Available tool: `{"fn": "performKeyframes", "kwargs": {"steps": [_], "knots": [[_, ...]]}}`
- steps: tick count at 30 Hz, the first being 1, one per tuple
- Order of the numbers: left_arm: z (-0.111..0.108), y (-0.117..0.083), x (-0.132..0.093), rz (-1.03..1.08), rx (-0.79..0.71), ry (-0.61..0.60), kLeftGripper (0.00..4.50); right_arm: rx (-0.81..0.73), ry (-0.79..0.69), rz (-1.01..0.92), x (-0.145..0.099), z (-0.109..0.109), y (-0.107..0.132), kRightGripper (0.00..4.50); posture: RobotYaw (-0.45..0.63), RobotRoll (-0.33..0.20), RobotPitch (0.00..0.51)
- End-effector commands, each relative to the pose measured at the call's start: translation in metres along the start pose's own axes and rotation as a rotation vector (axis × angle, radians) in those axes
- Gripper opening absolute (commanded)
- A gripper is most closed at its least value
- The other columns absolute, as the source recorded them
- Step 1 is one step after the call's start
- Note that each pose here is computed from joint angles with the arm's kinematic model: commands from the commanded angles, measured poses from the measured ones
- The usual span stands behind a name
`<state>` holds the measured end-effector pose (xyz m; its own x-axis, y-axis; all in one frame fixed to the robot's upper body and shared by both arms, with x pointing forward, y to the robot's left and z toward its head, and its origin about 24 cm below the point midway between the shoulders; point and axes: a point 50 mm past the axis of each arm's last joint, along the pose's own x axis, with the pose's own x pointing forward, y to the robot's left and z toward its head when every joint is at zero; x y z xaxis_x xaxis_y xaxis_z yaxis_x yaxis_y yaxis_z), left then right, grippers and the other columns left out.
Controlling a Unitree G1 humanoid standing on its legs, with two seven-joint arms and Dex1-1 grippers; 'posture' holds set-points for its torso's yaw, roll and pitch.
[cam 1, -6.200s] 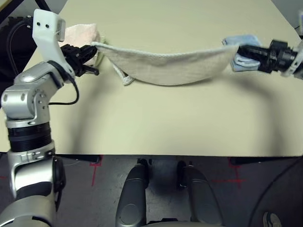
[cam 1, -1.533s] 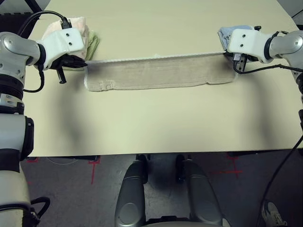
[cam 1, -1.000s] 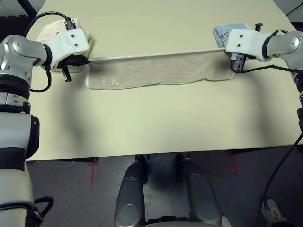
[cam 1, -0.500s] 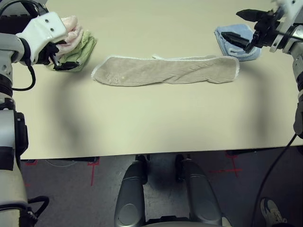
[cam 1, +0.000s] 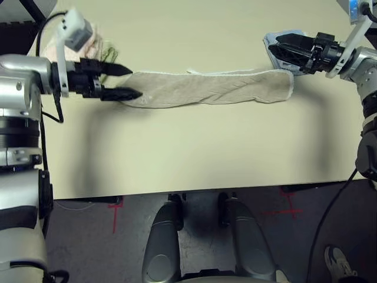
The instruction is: Fold the towel and set it aside.
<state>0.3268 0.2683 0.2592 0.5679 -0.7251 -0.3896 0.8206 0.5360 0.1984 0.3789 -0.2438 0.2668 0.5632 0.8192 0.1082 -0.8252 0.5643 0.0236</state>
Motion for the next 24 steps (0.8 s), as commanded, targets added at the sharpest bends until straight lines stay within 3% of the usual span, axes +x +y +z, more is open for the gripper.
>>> {"fn": "performKeyframes", "kwargs": {"steps": [1,11,19,24], "knots": [[-0.002,0.001,-0.009,0.112,0.022,0.028,4.46,0.008,0.061,0.014,-0.01,-0.006,0.0,4.46,-0.05,0.0,0.264],[0.006,0.01,-0.007,0.287,-0.003,-0.015,4.46,0.023,0.083,0.035,-0.011,-0.02,0.005,4.46,-0.05,0.0,0.262],[-0.006,0.023,0.002,0.287,-0.186,0.089,4.46,-0.003,0.075,0.064,-0.003,-0.018,0.012,4.46,-0.04,0.0,0.267],[-0.013,0.031,0.004,0.297,-0.227,0.137,4.46,-0.016,0.078,0.073,-0.002,-0.017,0.015,4.46,-0.05,0.0,0.27]]}}
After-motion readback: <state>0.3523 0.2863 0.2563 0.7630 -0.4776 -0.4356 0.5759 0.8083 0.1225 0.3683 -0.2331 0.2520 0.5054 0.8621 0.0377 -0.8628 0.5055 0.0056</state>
